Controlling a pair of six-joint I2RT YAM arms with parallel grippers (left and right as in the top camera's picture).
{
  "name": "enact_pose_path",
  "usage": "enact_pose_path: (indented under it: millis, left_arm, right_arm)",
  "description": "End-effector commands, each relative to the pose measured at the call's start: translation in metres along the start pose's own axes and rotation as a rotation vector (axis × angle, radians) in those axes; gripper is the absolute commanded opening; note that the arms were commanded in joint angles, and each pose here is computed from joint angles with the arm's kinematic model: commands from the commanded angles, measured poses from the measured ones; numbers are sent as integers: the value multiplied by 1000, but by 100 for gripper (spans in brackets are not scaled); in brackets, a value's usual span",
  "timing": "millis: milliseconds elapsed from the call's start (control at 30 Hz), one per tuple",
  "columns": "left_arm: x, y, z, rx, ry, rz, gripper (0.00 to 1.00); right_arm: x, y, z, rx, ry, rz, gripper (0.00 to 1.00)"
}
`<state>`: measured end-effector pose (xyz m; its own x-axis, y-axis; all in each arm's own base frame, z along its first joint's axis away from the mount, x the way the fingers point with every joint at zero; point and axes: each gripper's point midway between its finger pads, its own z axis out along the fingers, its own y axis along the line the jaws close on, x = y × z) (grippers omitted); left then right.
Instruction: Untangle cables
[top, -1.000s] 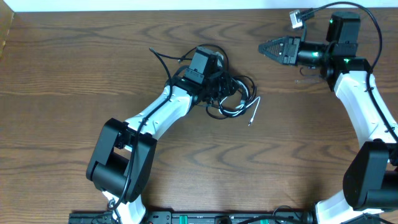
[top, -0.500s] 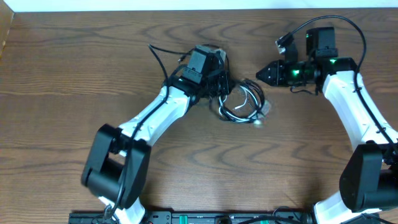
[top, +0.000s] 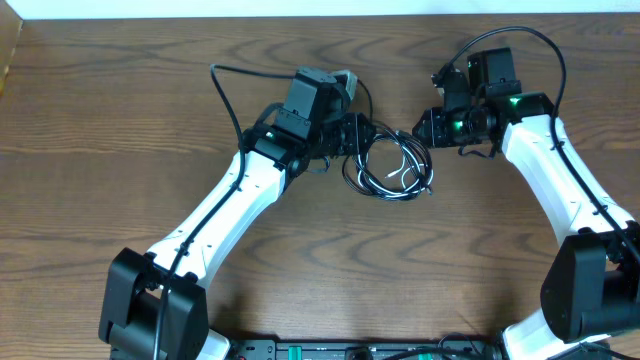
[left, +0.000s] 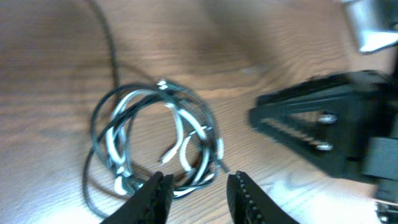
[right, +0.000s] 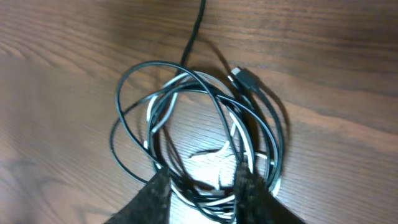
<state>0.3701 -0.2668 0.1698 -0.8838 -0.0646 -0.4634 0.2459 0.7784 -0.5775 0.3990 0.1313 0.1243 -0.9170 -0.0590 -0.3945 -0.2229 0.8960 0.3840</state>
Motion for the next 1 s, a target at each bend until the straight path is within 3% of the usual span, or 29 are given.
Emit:
enact_pose_path:
  millis: [0, 267, 600, 967]
  left_arm:
    - [3, 29, -3, -151, -2, -10, 49]
    - [14, 45, 5, -203, 50, 44, 65]
    - [59, 67, 45, -173, 260, 76, 64]
    - [70, 106, 78, -291, 270, -44, 60]
  right_arm:
    - [3, 1, 5, 27, 14, -67, 34]
    - [10, -3, 9, 45, 32, -64, 39]
    - [9, -2, 9, 43, 27, -67, 42]
    - [9, -2, 10, 44, 28, -66, 42]
